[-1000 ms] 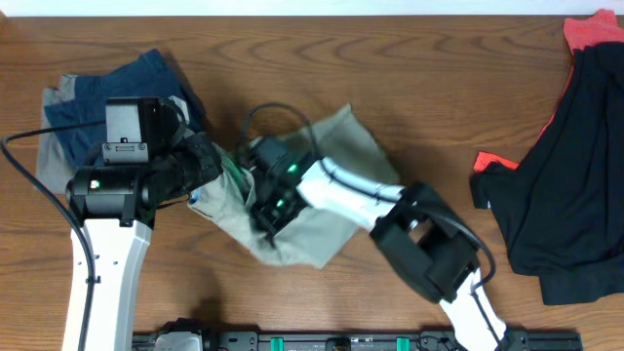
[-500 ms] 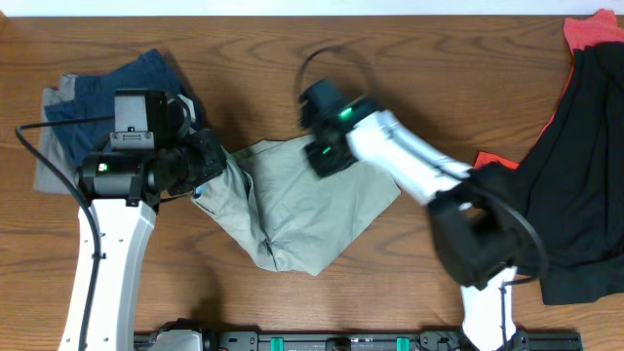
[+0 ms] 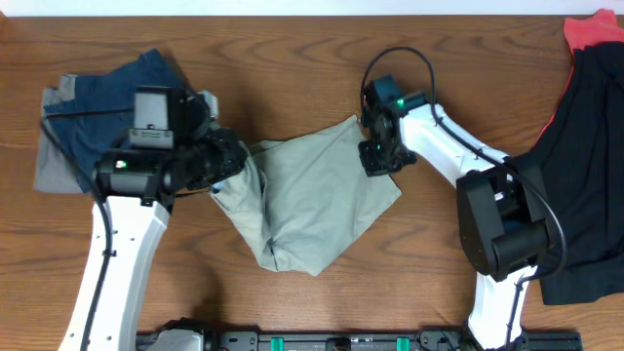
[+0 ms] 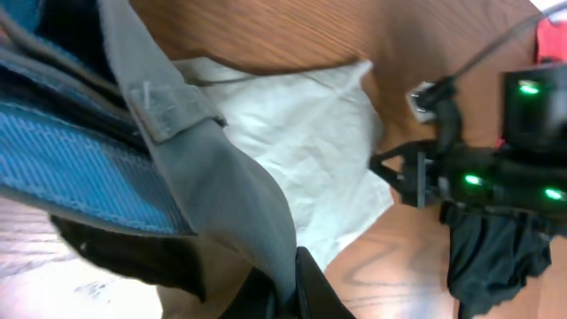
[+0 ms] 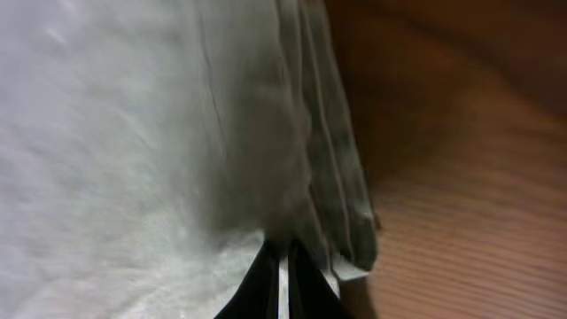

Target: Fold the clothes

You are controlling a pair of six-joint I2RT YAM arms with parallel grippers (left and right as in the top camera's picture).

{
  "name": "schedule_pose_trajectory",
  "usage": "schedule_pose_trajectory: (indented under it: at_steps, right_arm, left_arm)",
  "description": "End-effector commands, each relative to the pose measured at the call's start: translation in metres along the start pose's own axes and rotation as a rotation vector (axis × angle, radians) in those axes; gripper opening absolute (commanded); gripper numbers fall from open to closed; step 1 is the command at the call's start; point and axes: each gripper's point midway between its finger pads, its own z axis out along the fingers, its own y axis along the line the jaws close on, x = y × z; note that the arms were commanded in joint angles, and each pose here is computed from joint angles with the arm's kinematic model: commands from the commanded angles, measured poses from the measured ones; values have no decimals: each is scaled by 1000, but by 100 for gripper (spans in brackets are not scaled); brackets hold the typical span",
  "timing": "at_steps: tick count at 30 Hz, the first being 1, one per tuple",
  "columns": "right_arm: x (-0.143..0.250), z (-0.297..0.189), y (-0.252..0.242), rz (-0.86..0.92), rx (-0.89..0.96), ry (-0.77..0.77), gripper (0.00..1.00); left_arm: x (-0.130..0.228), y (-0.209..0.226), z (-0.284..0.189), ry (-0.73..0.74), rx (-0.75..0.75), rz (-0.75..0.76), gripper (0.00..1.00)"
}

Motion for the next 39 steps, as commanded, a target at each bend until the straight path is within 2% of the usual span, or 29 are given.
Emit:
schedule_pose_trajectory:
  at_steps: [1,11,20,24,26,29,31,35,39]
  right_arm:
    - [13,15,4,-27,6,29,5]
    - [18,22,6,16,8,33,3]
    - [21,22,5,18,9,45,5]
    - [21,21,5,17,9,44,21]
    - [21,21,5,17,10,43,29]
    - [18,16,3,25,9,38,33]
    - [12,8,-2,39,13,26,36]
    - [-8,-26,-22,83,45,-36,41]
    - [-31,-77,-39,130,52,-132,42]
  left_arm:
    - [3,-23,3,19,49,27,6]
    - [21,-72,64,110,116,90,6]
    - [30,-100,121,154,153,59,6]
    - [32,-112,125,173,215,70,7]
    - [30,-120,123,172,261,79,15]
    - [24,-129,117,177,334,100,27]
    - [20,-130,111,185,381,111,32]
    - [-2,-118,96,168,444,109,34]
    - [-39,-86,87,73,416,86,36]
